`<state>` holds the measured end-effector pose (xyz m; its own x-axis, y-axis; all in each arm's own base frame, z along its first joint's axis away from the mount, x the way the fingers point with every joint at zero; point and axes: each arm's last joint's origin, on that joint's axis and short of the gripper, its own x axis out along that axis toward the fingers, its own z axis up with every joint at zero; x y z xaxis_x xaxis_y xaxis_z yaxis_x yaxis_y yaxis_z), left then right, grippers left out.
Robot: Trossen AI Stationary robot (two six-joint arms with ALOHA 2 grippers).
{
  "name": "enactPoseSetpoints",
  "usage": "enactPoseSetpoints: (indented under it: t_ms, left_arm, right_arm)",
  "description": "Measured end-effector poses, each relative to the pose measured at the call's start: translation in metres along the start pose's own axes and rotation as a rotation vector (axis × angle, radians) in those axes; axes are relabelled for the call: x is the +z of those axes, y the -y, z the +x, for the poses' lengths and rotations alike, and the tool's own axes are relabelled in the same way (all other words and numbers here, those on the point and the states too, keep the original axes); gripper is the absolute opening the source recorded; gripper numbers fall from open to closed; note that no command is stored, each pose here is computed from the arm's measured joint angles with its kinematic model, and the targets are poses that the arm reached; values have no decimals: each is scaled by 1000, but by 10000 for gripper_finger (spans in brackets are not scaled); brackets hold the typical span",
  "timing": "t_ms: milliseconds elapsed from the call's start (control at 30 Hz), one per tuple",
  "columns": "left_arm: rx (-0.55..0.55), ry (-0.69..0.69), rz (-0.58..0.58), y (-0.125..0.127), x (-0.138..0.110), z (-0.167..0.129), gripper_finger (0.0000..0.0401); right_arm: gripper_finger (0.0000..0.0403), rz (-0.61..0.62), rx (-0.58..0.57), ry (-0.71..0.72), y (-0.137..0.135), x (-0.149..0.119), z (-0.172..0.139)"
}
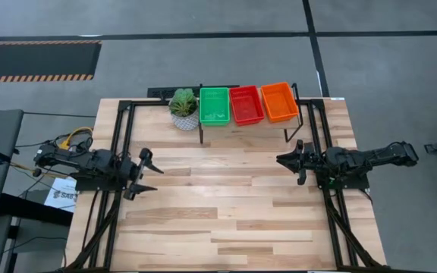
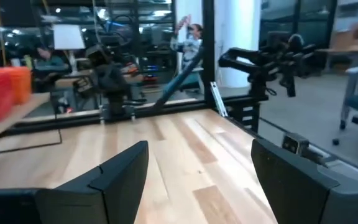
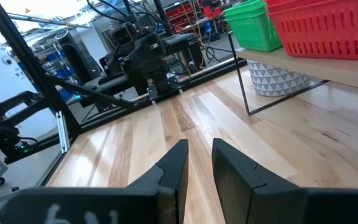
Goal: Stack baskets on shelf by color
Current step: Return to Home Position
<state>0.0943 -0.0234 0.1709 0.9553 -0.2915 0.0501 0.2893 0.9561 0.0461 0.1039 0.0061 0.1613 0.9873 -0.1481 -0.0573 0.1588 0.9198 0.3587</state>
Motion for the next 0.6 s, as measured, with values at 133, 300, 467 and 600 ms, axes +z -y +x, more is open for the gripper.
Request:
enactPoseSetpoints:
  t_ms: [133, 300, 467, 600]
  left_arm:
    - [75, -16, -28, -2, -2, 0, 274]
    - [137, -11, -29, -4, -1, 0, 274]
    - [138, -10, -35, -4, -1, 0, 274]
    - [138, -11, -38, -4, -2, 0, 274]
  right_arm:
    - [96, 0, 0, 0, 0, 0, 0]
    - [96, 0, 0, 1, 0, 0, 0]
    - [96, 0, -1, 1, 0, 0, 0]
    - [96, 0, 0, 1, 0, 0, 0]
